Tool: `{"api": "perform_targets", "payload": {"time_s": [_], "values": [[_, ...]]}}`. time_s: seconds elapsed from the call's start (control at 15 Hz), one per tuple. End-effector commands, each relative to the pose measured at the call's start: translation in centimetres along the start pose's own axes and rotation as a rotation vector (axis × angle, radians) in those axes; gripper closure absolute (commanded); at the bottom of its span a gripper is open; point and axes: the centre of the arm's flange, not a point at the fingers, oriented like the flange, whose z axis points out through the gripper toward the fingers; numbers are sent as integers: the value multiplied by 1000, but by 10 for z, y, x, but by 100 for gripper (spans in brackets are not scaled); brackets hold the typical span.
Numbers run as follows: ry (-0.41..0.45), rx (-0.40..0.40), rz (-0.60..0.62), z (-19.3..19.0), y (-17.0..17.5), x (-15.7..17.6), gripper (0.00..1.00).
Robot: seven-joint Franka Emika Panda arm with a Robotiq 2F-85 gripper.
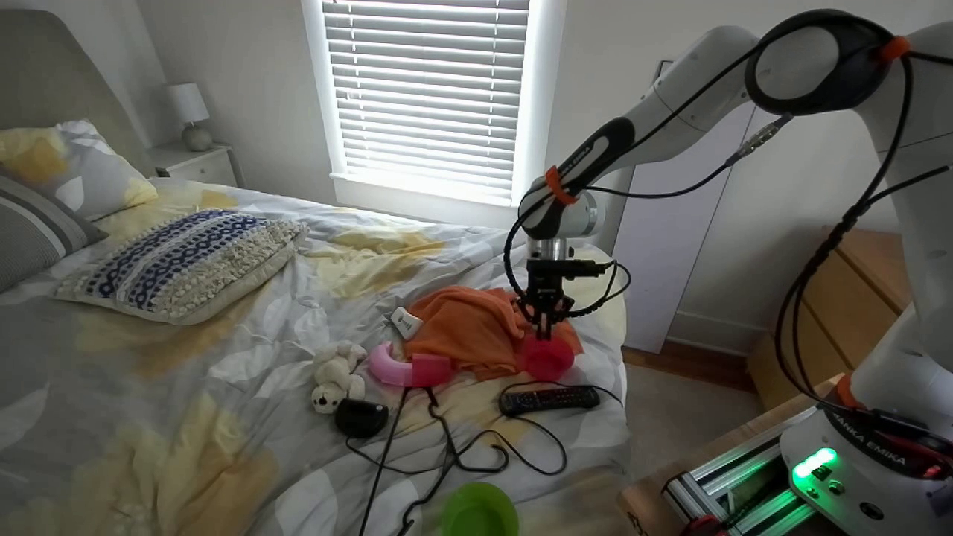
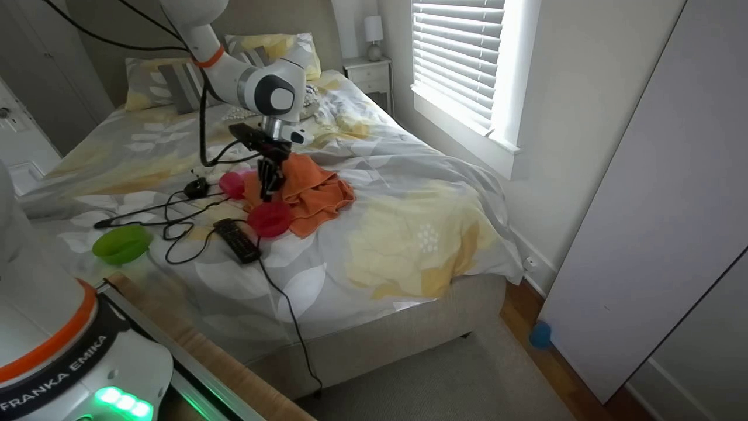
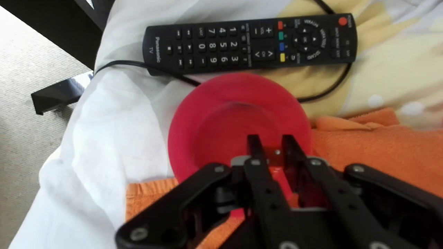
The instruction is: Move the small pink object from the pink bowl to the green bowl
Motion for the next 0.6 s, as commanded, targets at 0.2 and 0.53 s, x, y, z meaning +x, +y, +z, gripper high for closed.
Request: {"api": "perform_targets", "payload": {"time_s": [0.2,0.53], "values": [[276,85,38,-44,-14,-11,95],[374,161,-34,-65,-51,-15,95]]}}
